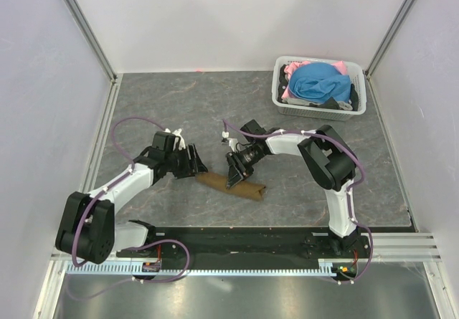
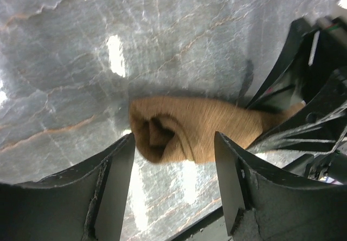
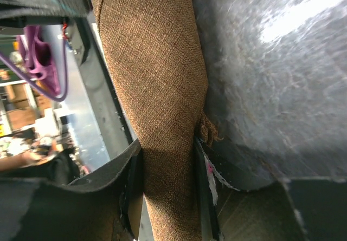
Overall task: Fold the napkin, place the utensils inside, and roll it up
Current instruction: Roll the napkin with the utensil
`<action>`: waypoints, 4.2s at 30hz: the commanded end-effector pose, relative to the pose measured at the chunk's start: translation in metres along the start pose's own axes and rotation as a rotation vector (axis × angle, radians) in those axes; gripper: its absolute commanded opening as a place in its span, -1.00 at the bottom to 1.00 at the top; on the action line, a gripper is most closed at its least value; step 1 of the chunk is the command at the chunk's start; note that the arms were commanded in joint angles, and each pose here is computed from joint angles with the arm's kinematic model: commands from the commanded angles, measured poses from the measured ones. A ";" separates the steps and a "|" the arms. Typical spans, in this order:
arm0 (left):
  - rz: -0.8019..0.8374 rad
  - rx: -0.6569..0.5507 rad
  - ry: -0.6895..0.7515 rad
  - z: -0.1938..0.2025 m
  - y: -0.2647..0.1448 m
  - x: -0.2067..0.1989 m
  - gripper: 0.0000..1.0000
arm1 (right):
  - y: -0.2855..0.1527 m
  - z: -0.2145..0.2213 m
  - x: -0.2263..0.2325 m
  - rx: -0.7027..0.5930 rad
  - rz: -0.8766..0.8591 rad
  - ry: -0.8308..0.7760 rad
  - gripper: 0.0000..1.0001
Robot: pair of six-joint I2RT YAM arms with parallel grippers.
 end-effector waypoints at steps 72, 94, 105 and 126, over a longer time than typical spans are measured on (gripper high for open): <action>0.033 0.019 0.067 -0.040 0.002 -0.024 0.40 | 0.000 0.020 0.003 0.008 0.311 -0.210 -0.26; 0.131 0.029 0.020 -0.024 0.032 -0.014 0.25 | 0.005 0.028 -0.041 0.018 0.019 0.092 -0.27; 0.181 0.051 0.024 -0.012 0.049 -0.011 -0.08 | 0.008 0.032 -0.053 0.029 -0.005 0.156 -0.26; 0.124 0.058 0.051 -0.026 0.064 -0.008 -0.62 | -0.046 -0.011 -0.018 -0.150 0.297 -0.075 0.75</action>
Point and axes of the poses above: each gripper's point midway between its finger pads, its own y axis out along the fingers, its own x axis along the line the jaws close on, z = x × y, the point moved 7 cm from there along -y, back along the fingers, and after that the axes turned 2 degrees about -y, right-handed, at the moved point
